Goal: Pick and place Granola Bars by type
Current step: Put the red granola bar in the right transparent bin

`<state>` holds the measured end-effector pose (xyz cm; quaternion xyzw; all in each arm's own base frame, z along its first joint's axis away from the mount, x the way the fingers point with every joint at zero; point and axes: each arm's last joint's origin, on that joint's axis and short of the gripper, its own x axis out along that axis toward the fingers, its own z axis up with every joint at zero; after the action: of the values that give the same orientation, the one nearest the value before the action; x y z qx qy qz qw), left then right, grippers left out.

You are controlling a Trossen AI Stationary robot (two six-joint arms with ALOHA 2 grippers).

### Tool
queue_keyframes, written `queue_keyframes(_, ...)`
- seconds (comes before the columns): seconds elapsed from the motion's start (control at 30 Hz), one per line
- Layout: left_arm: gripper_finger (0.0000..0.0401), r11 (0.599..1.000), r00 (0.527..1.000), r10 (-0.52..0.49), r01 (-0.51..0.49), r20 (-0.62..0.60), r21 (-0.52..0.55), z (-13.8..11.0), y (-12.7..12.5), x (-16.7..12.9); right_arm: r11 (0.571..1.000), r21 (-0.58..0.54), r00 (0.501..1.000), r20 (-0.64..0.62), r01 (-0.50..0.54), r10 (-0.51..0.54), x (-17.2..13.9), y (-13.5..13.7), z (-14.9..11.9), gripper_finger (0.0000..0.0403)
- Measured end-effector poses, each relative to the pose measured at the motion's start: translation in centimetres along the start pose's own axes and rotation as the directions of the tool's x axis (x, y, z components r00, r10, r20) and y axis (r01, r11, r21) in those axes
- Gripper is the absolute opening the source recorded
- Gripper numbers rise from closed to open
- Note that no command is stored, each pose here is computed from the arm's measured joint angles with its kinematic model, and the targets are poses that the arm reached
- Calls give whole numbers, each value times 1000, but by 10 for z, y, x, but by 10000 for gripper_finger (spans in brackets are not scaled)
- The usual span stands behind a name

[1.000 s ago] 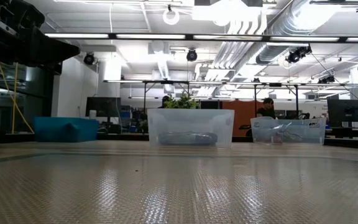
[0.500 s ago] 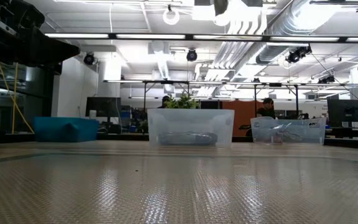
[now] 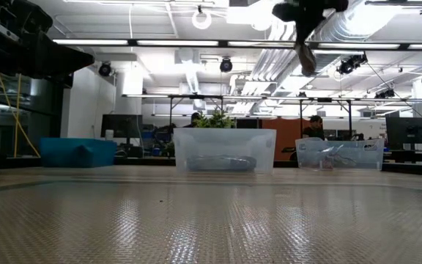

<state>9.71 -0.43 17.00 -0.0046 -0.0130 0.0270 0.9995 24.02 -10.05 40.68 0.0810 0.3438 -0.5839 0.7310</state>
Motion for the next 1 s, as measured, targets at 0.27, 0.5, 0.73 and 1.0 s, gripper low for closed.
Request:
queue_keyframes(0.27,1,1000,1000,1,-1,0,0,0,0,0,991,-82,972,-200,108,-123,78,-25,16,0)
queue_keyframes(0.5,1,1000,1000,0,0,0,0,0,0,0,953,-302,898,-410,33,-161,159,-28,11,0)
queue_keyframes(0.73,1,1000,1000,0,0,1,0,0,0,0,836,-541,826,-509,-88,-242,211,-25,-2,0)
queue_keyframes(1.0,1,1000,1000,0,0,1,0,0,0,0,587,-736,807,-547,-337,-223,225,-3,-12,0)
